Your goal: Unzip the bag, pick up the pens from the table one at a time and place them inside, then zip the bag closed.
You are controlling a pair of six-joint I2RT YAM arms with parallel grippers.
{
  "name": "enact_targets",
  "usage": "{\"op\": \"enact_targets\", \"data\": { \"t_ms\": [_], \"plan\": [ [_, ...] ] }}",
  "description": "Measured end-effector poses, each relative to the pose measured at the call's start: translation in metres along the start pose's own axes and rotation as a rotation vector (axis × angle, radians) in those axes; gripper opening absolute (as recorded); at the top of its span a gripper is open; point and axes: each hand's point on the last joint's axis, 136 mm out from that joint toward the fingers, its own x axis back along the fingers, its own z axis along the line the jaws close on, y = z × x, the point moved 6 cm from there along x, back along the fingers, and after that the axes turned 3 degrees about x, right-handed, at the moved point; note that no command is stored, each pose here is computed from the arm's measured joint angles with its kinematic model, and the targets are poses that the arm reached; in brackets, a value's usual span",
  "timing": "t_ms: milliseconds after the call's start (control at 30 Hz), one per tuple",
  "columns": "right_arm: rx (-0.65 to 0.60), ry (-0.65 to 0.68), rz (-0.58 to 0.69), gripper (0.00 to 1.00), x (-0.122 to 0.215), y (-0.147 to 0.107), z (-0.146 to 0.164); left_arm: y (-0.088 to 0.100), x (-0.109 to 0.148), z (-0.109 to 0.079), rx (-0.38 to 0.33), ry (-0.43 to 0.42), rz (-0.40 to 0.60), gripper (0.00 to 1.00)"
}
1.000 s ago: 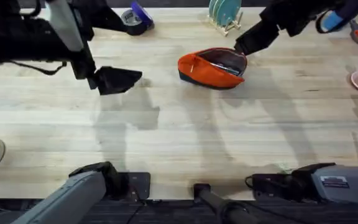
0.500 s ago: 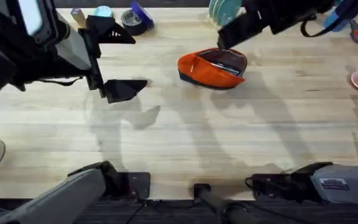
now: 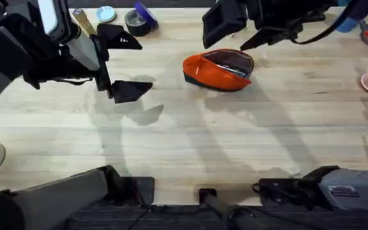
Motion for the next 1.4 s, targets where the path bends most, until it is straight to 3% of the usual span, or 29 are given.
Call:
{"op": "enact_targets", "data": {
  "t_ms": [367,700,900,1400],
  "plan": [
    [-0.267,-0.039,0.024,0.996,-0.011,-0.002,0.001,0.0,0.0,0.0,-0.002,0.001,0.0,0.995],
    [-0.314,-0.241,-0.057,0.996,-0.023,-0.011,0.018,0.0,0.0,0.0,-0.002,0.001,0.0,0.995],
    [-0.403,-0.319,-0.099,0.995,-0.04,-0.016,0.009,0.0,0.0,0.0,-0.002,0.001,0.001,0.995],
    [-0.485,-0.285,-0.145,0.995,-0.103,-0.029,-0.012,0.0,0.0,0.0,-0.002,0.001,0.0,0.995]
  ]
}}
